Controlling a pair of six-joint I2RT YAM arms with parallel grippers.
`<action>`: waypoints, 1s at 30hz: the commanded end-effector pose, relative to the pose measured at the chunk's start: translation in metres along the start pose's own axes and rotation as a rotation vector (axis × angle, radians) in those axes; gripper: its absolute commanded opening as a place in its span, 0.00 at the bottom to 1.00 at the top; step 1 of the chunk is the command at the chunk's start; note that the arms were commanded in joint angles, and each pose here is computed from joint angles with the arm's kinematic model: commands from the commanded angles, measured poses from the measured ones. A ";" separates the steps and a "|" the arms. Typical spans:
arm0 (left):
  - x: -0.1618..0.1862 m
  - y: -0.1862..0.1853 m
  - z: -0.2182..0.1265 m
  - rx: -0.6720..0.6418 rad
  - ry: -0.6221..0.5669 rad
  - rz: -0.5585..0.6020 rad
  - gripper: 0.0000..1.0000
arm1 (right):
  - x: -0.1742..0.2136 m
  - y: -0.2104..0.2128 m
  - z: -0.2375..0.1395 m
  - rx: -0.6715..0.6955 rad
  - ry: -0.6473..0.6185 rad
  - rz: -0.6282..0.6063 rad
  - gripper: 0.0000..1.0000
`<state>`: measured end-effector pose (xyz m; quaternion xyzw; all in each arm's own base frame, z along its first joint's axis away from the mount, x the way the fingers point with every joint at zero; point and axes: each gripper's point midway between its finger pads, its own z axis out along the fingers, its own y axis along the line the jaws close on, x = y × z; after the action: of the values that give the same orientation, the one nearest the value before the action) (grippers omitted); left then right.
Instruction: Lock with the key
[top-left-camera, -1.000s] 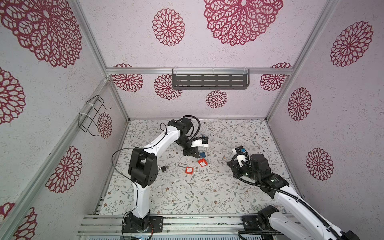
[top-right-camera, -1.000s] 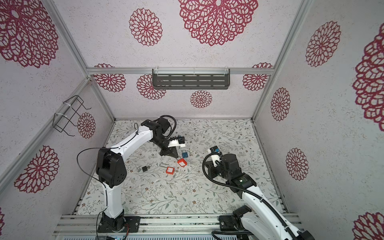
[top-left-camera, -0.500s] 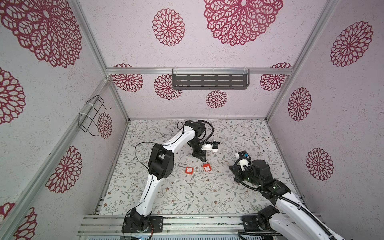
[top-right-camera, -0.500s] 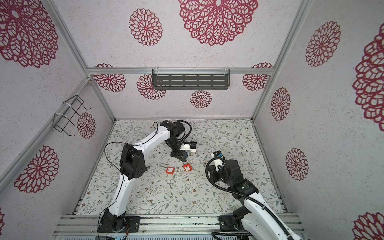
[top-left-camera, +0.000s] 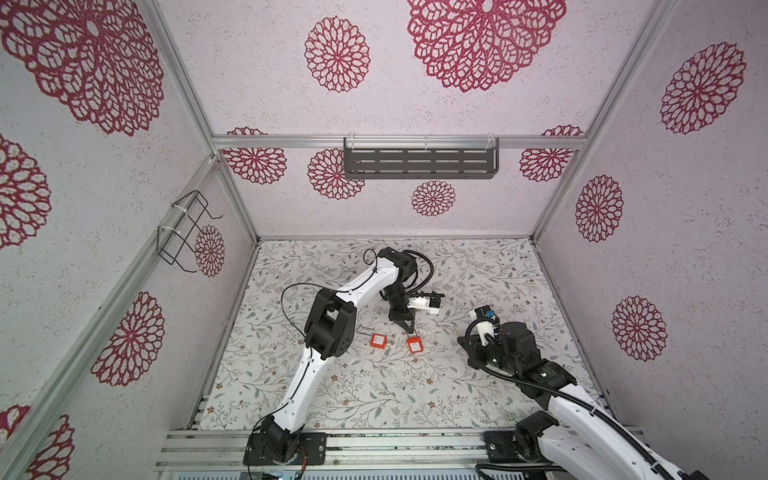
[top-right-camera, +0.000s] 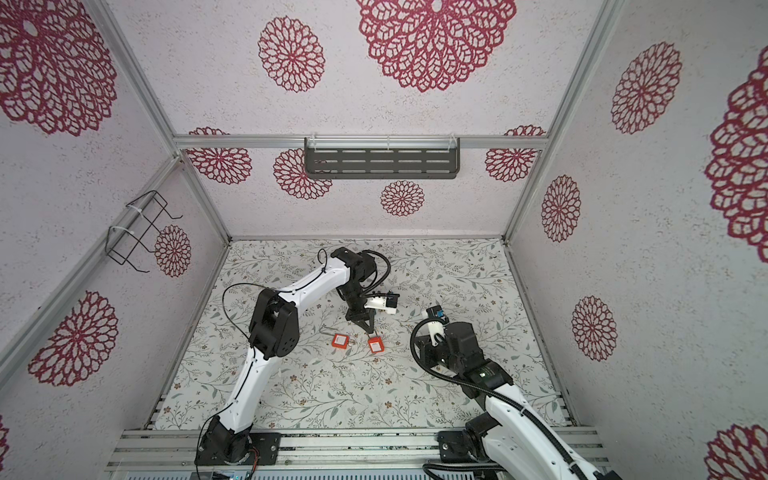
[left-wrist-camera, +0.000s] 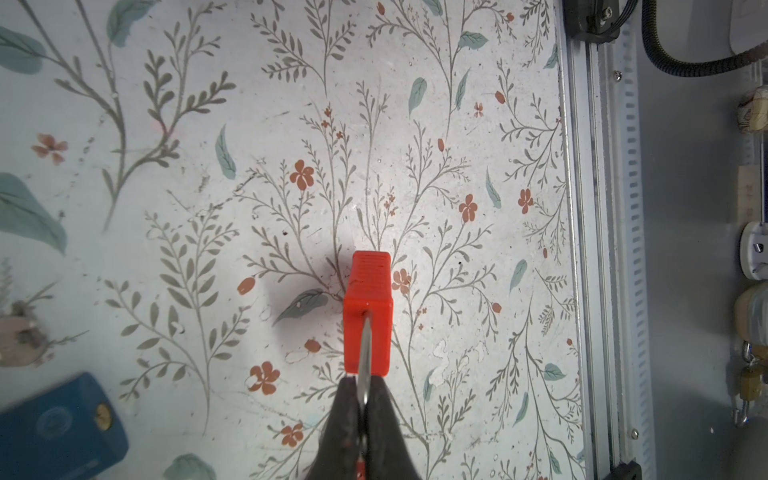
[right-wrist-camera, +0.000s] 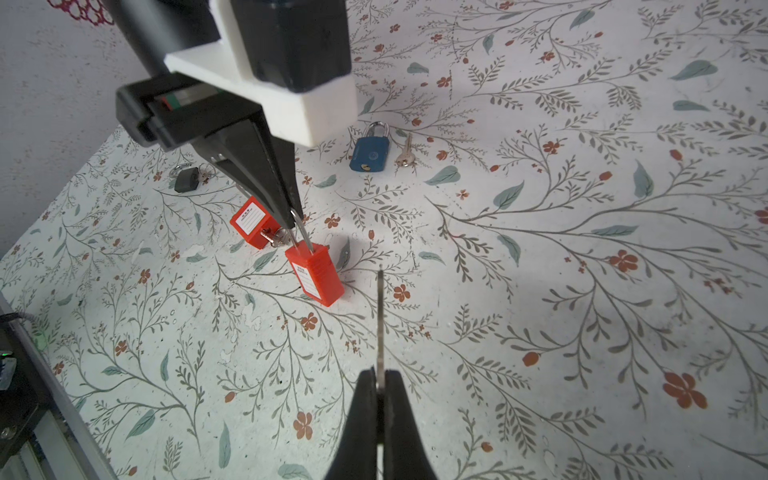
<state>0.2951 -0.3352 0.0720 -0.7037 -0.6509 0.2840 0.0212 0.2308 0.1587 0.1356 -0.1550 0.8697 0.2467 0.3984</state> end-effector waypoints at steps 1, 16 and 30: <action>-0.009 -0.002 0.005 0.006 -0.006 0.040 0.00 | -0.008 0.002 0.000 -0.008 -0.038 0.023 0.00; -0.010 0.036 0.017 -0.170 0.074 0.037 0.19 | 0.000 0.000 0.004 -0.010 -0.038 0.055 0.00; -0.014 0.056 0.034 -0.237 0.080 0.020 0.20 | 0.003 -0.004 0.009 0.004 -0.027 0.067 0.00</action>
<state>0.3350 -0.3636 0.0445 -0.7192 -0.6709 0.1738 -0.0488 0.2293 0.1578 0.1158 -0.1294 0.8789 0.2546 0.3822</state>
